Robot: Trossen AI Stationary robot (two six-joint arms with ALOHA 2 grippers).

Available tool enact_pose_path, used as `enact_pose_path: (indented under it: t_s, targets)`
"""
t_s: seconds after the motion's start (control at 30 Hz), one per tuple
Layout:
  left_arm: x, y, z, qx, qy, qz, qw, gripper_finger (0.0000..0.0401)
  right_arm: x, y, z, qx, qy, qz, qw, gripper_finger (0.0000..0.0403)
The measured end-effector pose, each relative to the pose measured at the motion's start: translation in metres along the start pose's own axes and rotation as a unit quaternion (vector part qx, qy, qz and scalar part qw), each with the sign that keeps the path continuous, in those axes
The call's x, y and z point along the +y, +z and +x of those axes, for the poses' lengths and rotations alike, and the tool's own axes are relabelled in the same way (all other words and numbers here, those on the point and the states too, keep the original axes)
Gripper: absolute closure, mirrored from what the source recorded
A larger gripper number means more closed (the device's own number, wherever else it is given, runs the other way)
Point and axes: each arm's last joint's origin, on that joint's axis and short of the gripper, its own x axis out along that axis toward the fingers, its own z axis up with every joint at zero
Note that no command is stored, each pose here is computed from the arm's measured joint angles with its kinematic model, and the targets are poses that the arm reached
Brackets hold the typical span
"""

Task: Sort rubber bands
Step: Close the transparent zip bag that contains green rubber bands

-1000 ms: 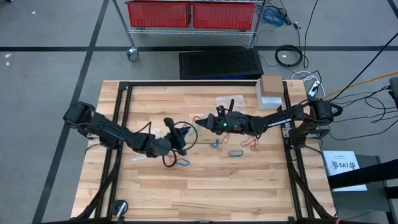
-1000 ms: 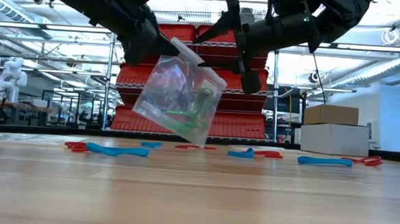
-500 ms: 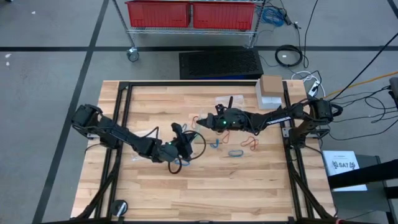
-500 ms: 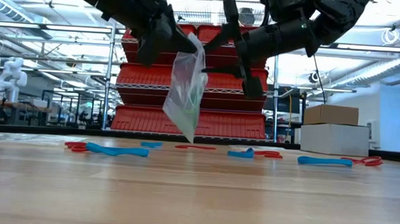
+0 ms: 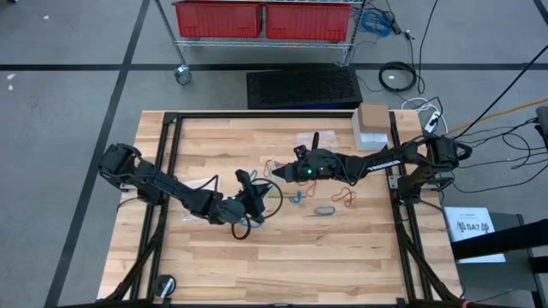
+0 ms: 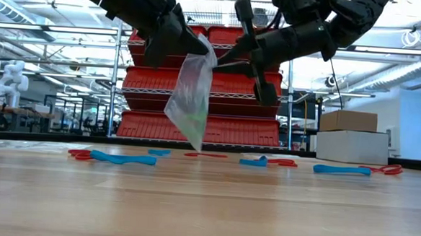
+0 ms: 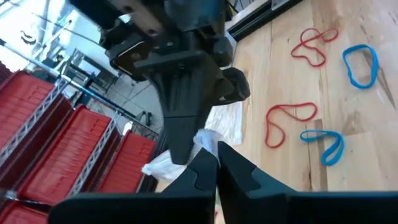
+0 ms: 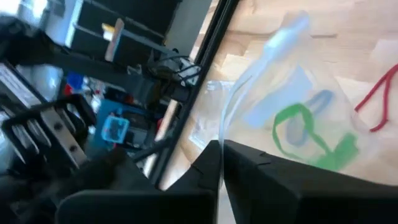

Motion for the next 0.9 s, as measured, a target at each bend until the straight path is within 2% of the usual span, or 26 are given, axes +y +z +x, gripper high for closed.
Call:
enact_pose_path:
  t_s: [0.13,0.37,0.5,0.7,0.9]
  targets:
    - [-0.001,-0.001,0.000,0.001,-0.004,0.000,1.000,0.0365,0.000,-0.001,0.000,0.012,0.002,-0.034,0.999,0.0401]
    - [-0.005,0.000,0.000,-0.022,-0.074,-0.048,0.996,0.0307,0.006,0.002,-0.006,0.009,0.009,-0.078,0.997,0.0402]
    - [-0.003,0.001,-0.002,-0.029,-0.084,-0.060,0.994,0.0273,0.013,0.006,-0.013,0.002,0.017,-0.106,0.994,0.0402]
    - [0.024,0.009,-0.018,-0.037,-0.085,-0.098,0.991,0.0253,0.019,0.005,-0.026,0.027,0.007,-0.154,0.988,0.0403]
    - [0.057,0.009,-0.036,-0.045,-0.125,-0.135,0.982,0.0252,0.028,-0.001,-0.044,0.067,-0.004,-0.220,0.973,0.0403]
